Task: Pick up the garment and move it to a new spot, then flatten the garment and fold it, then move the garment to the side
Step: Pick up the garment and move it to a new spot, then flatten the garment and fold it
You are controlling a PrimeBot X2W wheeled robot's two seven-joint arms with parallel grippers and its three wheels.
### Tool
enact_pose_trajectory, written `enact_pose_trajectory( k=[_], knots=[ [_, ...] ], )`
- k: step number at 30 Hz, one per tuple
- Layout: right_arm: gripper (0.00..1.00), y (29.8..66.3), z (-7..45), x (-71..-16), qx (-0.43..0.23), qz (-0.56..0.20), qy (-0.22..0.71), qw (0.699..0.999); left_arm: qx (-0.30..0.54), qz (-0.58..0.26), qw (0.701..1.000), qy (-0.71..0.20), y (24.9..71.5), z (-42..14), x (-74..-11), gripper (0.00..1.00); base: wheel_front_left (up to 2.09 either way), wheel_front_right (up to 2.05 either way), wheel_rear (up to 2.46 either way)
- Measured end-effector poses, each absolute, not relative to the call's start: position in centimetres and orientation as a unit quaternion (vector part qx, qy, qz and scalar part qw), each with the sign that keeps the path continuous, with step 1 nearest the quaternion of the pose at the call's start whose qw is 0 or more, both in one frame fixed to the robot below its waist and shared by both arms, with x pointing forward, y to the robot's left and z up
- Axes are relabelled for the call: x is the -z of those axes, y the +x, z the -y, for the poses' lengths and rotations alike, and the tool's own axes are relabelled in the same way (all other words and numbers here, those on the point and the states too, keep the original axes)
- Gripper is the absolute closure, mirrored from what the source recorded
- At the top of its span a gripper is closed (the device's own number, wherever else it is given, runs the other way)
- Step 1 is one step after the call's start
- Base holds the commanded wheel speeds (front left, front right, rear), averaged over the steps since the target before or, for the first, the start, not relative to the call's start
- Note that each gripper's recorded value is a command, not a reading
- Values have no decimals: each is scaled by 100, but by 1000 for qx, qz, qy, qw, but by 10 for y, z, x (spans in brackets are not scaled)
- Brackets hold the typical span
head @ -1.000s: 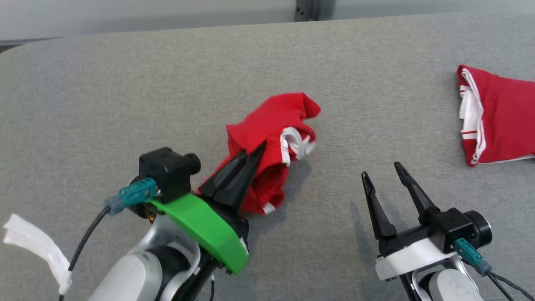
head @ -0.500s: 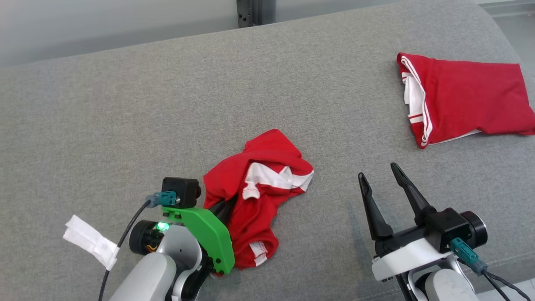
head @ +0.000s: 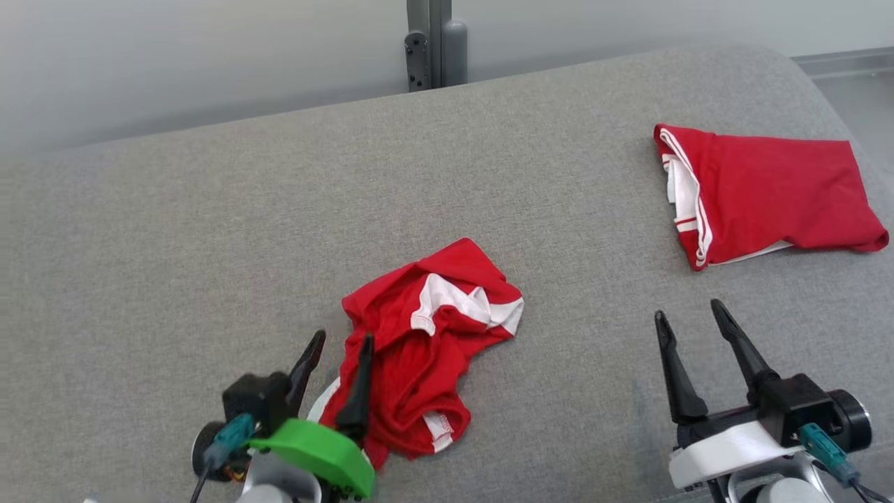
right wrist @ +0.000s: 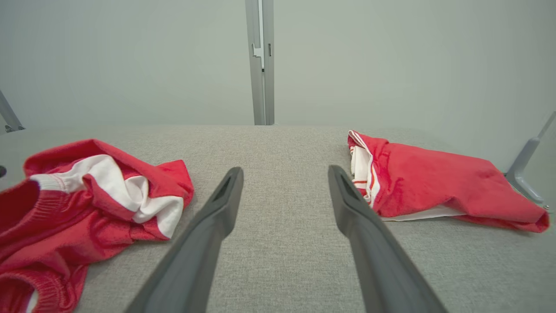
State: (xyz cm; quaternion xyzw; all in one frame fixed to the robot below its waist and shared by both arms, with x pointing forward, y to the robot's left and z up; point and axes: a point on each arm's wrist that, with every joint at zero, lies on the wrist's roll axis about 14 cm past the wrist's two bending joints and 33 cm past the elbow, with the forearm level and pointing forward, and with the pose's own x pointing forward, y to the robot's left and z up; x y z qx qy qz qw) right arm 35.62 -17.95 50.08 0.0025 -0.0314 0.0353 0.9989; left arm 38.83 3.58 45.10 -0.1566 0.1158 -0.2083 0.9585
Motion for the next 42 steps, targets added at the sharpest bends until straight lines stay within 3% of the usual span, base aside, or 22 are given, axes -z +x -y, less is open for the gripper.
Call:
enact_pose_trajectory(
  k=[9, 16, 36, 42],
  knots=[
    [0, 341, 201, -509, -15, 43, -26, 999, 57, -68, 989, -118, 344, -136, -453, 0, 0, 0, 0],
    [0, 342, 197, -509, -23, 44, -27, 998, -31, -50, 993, -105, 306, -196, -452, 0, 0, 0, 0],
    [0, 332, 197, -500, -14, 32, -12, 999, -27, -13, 994, -106, 299, -205, -467, 0, 0, 0, 0],
    [0, 335, 199, -505, -9, 39, -7, 999, 65, 14, 989, -132, 323, -146, -490, 0, 0, 0, 0]
  ],
)
